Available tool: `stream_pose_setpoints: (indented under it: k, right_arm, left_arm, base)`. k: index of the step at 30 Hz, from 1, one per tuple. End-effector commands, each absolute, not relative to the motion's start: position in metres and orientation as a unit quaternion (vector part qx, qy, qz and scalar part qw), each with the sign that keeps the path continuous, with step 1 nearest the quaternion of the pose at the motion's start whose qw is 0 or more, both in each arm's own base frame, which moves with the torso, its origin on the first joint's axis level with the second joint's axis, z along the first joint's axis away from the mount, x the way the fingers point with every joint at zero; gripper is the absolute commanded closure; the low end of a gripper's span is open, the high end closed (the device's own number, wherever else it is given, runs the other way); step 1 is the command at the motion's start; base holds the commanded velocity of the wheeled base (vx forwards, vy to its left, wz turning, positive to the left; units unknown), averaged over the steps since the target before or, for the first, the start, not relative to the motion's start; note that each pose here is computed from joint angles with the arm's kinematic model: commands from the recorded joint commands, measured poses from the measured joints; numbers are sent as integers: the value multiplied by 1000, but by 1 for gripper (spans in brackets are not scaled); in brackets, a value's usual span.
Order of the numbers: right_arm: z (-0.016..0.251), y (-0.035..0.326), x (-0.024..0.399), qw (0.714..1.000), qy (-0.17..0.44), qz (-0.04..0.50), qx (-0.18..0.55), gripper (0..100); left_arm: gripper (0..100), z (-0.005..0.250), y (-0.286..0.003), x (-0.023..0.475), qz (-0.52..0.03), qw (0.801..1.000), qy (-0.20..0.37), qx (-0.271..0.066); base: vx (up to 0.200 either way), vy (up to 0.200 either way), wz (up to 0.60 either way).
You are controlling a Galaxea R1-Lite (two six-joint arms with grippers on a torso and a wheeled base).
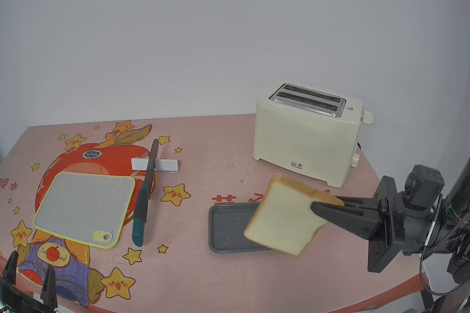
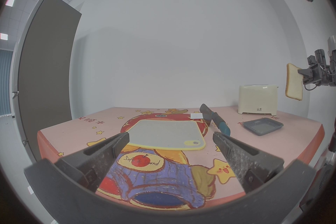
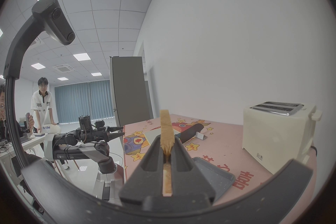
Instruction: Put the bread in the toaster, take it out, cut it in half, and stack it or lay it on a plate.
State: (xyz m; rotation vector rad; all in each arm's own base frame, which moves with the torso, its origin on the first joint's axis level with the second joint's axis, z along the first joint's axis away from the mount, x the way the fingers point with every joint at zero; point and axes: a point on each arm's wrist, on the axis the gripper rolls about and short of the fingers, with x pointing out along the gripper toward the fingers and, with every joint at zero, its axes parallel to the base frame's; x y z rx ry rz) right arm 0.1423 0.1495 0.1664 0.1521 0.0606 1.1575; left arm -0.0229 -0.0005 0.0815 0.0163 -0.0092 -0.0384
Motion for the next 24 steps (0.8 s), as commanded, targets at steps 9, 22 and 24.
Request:
stream_pose_setpoints:
  k: [9,22,24]
  right_arm:
    - [165,151,141,831,32,551,71,100]
    - [164,155,137,824,36,562,71,100]
    - [164,155,137,824,35,562,71,100]
  left_arm:
    - [0,76,-1,-23,-19,1000,-4,8]
    - [0,76,-1,-23,-19,1000,-4,8]
    - [0,76,-1,-23,-19,1000,-4,8]
  base:
    - [0,200,0]
    - [0,200,0]
    - [0,200,0]
